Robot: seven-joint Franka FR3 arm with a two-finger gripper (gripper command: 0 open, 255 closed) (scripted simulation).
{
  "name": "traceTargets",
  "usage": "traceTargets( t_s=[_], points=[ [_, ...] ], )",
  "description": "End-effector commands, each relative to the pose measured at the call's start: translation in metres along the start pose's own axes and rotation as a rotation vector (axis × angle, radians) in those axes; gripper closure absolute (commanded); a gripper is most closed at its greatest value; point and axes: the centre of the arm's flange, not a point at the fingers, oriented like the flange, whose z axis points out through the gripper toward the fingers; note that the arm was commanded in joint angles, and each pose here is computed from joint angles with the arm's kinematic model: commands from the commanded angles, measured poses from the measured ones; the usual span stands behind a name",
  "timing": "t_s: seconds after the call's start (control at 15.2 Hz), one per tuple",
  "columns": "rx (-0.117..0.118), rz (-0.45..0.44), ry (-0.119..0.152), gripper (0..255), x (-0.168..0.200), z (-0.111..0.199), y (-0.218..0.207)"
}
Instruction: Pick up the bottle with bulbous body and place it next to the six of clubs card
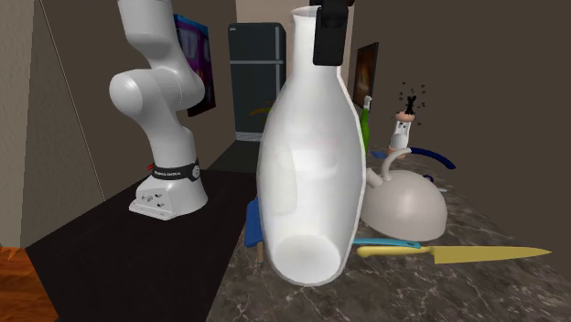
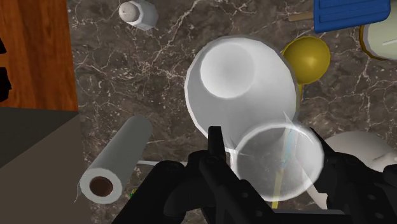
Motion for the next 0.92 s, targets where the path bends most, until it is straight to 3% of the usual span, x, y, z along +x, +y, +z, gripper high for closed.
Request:
traceTargets(
  t_s=[0.0,0.86],
  points=[
    [0.000,0.000,0.000,255,0.000,-0.012,0.001],
    [0.000,0.000,0.000,255,-0.003,-0.081,0.002]
  ],
)
